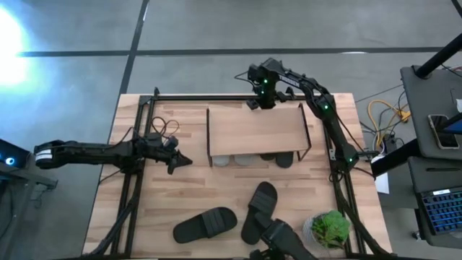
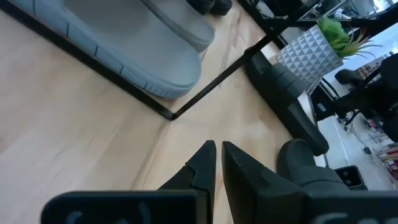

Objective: Pick and place slides into the shelf
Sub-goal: Adjust the slippers under the shelf

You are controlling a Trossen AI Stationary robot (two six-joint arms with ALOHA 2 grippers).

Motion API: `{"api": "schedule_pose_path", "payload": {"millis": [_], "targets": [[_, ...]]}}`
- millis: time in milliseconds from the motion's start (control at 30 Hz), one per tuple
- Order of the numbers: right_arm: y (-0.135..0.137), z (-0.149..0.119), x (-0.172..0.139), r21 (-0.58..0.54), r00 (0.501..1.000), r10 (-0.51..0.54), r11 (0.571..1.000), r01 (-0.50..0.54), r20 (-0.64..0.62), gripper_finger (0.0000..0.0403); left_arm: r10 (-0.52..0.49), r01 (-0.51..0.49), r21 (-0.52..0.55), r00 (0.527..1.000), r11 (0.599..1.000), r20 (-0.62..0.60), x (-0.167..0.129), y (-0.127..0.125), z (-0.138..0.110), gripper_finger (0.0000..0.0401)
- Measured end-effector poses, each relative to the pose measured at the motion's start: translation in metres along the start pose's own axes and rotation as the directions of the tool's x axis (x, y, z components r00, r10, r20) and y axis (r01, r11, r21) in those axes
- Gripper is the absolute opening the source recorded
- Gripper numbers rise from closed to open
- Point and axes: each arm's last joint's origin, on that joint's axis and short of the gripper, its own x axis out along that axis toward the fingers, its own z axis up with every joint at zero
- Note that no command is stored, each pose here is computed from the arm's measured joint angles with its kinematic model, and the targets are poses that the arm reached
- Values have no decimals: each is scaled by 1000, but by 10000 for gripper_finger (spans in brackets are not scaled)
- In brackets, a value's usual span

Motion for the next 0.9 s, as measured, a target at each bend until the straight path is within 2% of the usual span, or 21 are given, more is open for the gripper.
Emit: {"api": "schedule_pose_path", "payload": {"millis": [167,300,533,700,900], "targets": [[-5,1,-25,-3,982,-93,995,95,166,13,-8,8,5,1000,1000,11,0,-2,3,12],[-22,13,-35,67,970,-73,996,59,233,13,-10,10,7,1000,1000,17,0,-3,4,12],[-46,33,-20,143,980,-50,989,22,193,13,18,-18,6,999,1000,35,0,-2,4,12],[-42,40,-13,123,975,-29,992,2,218,13,26,-27,6,999,1000,40,0,-1,4,12],[-31,40,2,92,984,-33,996,16,177,13,40,-41,5,998,999,48,0,-1,4,12]]}}
